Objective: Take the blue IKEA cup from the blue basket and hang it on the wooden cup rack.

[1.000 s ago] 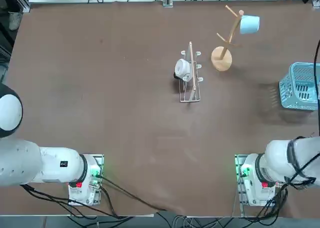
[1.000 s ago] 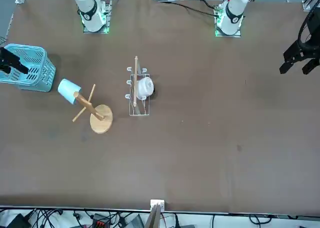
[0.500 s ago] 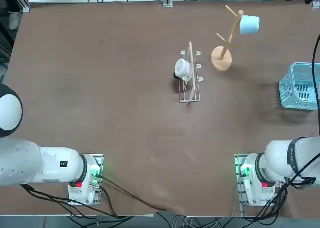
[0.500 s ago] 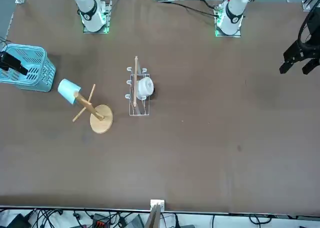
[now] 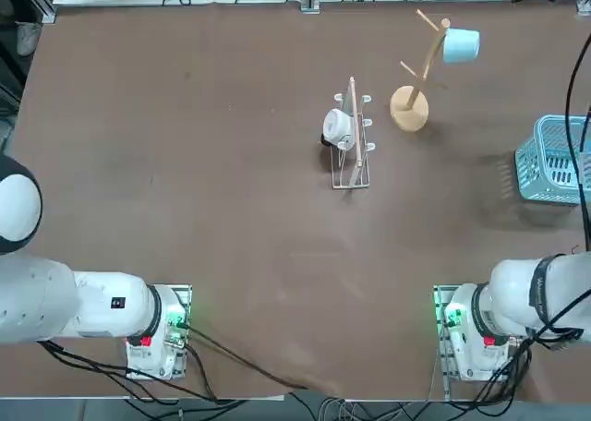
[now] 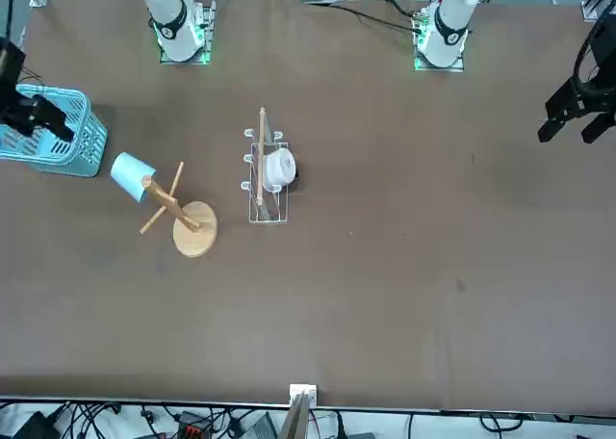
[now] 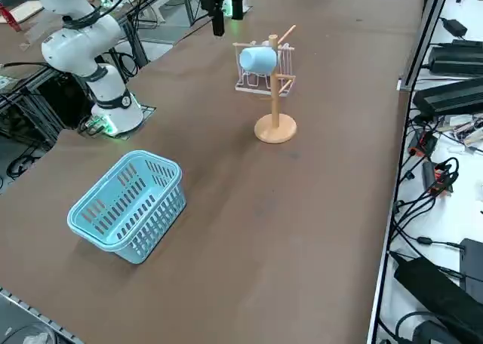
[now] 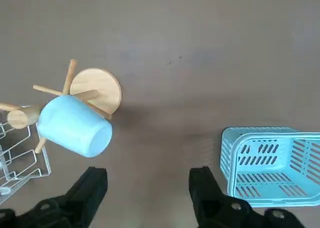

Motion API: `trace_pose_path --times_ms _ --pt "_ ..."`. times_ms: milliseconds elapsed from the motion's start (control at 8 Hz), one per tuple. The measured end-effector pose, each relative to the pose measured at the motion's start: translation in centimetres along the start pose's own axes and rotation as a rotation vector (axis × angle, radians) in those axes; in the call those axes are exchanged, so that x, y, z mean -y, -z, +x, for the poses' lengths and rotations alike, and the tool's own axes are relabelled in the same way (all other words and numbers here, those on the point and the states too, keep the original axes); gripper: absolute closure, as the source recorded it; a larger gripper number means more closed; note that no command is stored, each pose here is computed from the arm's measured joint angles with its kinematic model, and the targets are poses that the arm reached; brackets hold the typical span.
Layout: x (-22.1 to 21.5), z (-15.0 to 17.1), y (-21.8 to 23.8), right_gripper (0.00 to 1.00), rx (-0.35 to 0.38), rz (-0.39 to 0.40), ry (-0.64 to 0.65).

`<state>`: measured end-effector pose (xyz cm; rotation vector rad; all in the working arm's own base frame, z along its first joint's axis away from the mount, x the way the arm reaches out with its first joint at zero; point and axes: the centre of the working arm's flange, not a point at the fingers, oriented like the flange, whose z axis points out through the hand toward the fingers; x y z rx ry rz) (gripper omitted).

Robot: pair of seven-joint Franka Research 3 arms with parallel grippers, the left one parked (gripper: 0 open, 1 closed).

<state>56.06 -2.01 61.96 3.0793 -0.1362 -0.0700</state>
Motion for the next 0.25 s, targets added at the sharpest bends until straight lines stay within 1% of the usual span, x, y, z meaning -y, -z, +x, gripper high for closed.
trace_pose_path --times_ms 250 --pt "-0.26 0.01 -0.01 0.0 0.0 0.0 -0.005"
